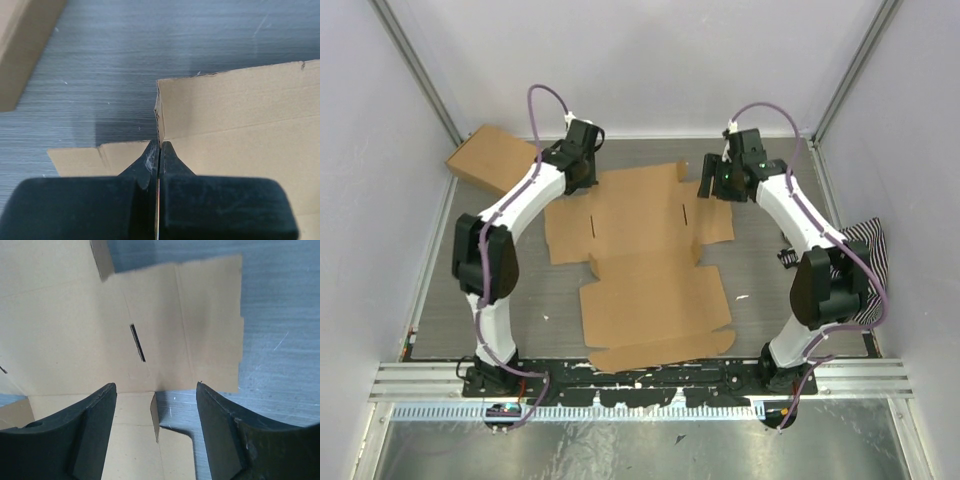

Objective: Fold the paper box

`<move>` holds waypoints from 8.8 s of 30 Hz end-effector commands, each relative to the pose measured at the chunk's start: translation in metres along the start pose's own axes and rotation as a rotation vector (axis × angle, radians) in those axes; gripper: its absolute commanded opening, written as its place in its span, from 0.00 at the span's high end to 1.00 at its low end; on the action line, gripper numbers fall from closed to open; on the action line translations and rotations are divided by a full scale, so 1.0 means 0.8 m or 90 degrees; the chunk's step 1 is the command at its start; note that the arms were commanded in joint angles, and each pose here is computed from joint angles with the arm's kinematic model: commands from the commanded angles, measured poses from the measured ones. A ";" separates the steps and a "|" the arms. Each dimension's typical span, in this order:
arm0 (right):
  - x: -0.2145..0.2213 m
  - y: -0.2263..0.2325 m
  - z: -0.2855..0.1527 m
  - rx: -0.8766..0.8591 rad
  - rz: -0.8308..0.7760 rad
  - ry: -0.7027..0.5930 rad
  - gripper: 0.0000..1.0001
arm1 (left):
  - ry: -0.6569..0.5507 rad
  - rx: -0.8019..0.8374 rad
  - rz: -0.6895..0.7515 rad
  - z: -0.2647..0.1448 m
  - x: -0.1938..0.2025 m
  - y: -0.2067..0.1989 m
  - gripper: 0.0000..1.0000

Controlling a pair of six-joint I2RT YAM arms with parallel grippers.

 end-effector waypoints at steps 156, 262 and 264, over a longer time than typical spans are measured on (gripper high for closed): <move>-0.033 -0.128 0.035 0.094 -0.018 -0.238 0.54 | -0.283 0.084 0.012 -0.080 0.045 0.008 0.94; 0.040 0.029 0.107 0.316 -0.073 -0.244 0.99 | -0.152 0.064 -0.043 -0.114 0.061 0.014 0.96; 0.045 0.026 0.112 0.336 -0.064 -0.231 0.99 | -0.148 0.056 -0.051 -0.116 0.063 0.018 0.96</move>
Point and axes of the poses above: each gripper's point midway between its finger pads, its own z axis out along the fingers, its own y axis along the line the jaws close on, x = y × z, the point moved 6 cm from there along -z, back along the fingers, and after that the axes turned 13 degrees about -z, right-handed, at the moved point
